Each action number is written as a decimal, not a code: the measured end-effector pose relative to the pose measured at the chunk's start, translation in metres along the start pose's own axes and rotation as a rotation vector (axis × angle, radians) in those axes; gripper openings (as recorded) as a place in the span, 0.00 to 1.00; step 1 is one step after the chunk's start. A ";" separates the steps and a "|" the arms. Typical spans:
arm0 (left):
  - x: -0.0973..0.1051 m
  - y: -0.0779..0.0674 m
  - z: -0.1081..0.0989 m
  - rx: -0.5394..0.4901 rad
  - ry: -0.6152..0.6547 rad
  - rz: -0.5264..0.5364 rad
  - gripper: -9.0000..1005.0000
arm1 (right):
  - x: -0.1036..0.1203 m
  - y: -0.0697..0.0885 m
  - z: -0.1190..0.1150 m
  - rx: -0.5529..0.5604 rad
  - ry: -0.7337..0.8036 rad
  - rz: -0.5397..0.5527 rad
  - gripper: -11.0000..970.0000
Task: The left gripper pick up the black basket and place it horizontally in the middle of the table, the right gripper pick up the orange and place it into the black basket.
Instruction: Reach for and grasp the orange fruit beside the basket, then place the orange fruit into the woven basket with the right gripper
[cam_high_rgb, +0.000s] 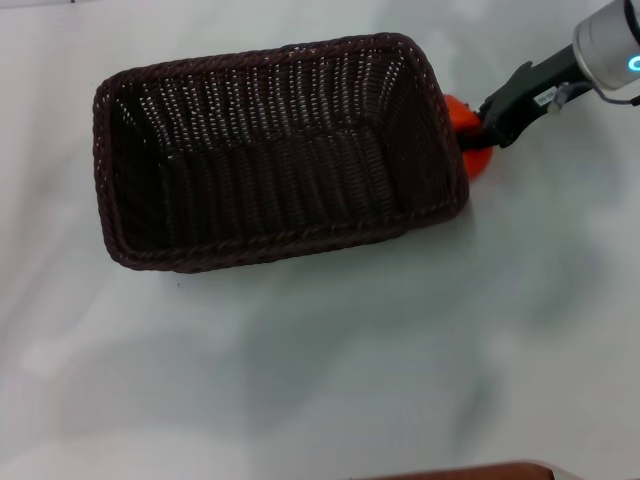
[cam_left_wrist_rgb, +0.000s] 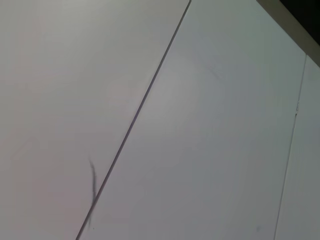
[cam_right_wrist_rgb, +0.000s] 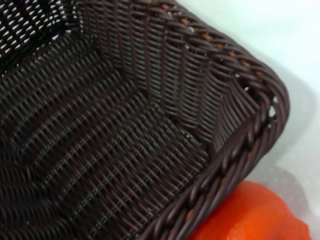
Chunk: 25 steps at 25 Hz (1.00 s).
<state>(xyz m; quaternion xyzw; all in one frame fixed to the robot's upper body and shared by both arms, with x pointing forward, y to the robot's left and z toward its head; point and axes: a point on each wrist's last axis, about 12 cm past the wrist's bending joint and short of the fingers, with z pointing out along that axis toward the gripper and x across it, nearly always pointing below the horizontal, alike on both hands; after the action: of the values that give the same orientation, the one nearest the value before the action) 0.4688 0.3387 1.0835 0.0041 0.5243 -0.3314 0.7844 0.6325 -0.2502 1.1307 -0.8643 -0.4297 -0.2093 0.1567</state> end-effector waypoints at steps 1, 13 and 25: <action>0.000 0.000 0.000 0.000 0.000 0.000 0.82 | 0.000 0.002 -0.002 -0.005 0.009 0.007 0.27; -0.001 0.001 0.000 -0.003 -0.002 -0.018 0.82 | -0.007 0.025 -0.067 -0.062 0.608 0.178 0.17; 0.000 0.001 0.005 0.006 0.000 -0.022 0.82 | 0.042 -0.048 -0.044 0.382 0.889 -0.095 0.10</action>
<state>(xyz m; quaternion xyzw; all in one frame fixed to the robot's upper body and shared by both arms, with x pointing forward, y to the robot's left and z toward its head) 0.4731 0.3379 1.0854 0.0006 0.5232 -0.3414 0.7808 0.6066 -0.2133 1.1940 -0.6263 -0.3909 -0.4826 0.4713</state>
